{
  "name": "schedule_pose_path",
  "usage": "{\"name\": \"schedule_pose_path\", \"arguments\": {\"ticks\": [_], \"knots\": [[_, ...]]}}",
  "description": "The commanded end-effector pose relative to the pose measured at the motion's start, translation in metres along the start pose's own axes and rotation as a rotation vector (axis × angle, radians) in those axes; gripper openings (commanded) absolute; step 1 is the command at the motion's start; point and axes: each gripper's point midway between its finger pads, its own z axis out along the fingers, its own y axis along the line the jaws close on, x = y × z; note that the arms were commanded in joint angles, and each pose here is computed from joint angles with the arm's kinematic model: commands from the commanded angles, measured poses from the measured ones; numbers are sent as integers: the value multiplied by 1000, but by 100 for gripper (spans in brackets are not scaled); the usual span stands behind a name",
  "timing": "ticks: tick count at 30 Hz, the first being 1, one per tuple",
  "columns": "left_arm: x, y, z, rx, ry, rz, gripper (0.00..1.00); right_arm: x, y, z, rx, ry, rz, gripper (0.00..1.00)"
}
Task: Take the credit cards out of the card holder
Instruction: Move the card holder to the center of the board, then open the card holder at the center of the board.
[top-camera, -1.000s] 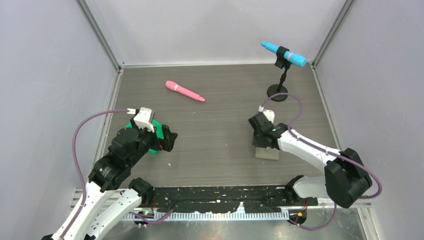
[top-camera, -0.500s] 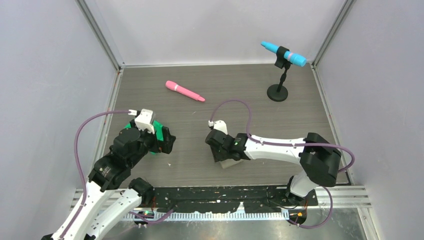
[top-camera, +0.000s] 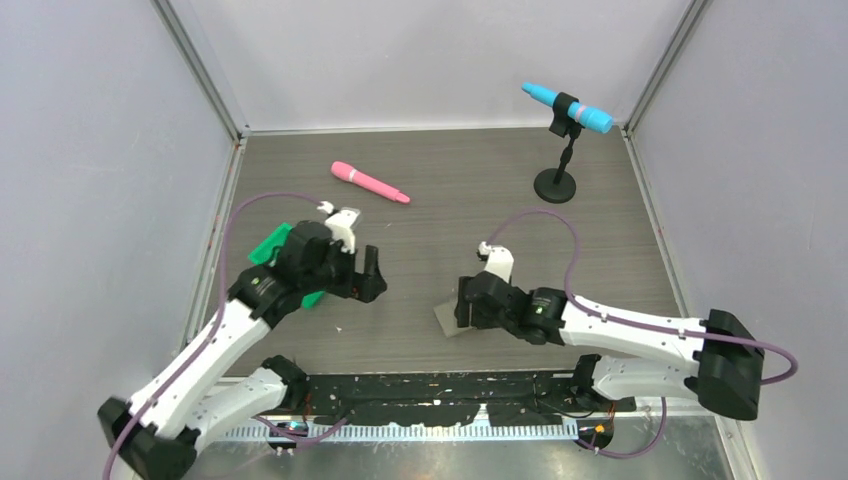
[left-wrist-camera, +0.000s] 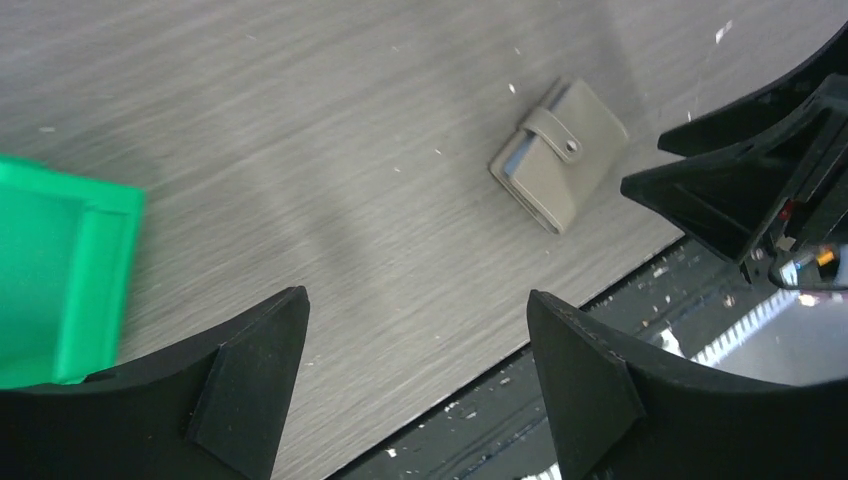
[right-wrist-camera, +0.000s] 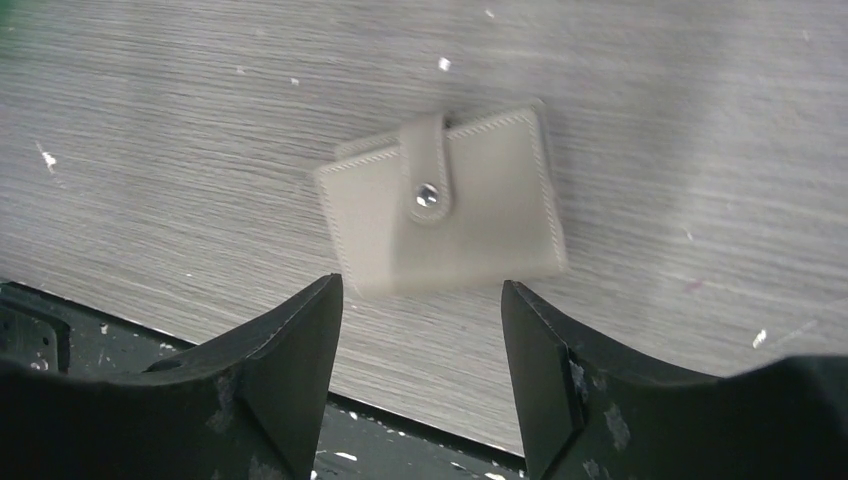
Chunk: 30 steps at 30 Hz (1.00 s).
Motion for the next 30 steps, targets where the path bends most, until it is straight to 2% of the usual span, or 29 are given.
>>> {"name": "schedule_pose_path", "arguments": {"ticks": [1,5,12,18,23,30], "knots": [[-16,-46,25,169,50,8,82,1,-11,-2,-18,-62,180,66],[-6,-64,60,212,142,17,77,1,-11,-7,-99,-106,255,65],[29,-86,119,294,290,-23,66,15,-24,-5,-94,-94,239,63],[42,-98,148,352,316,-38,64,18,-24,-6,-112,-93,294,62],[55,-102,164,387,344,-64,58,18,-27,-6,-113,-104,341,61],[88,-101,179,386,419,-95,54,21,-31,-6,-114,-104,370,63]]}}
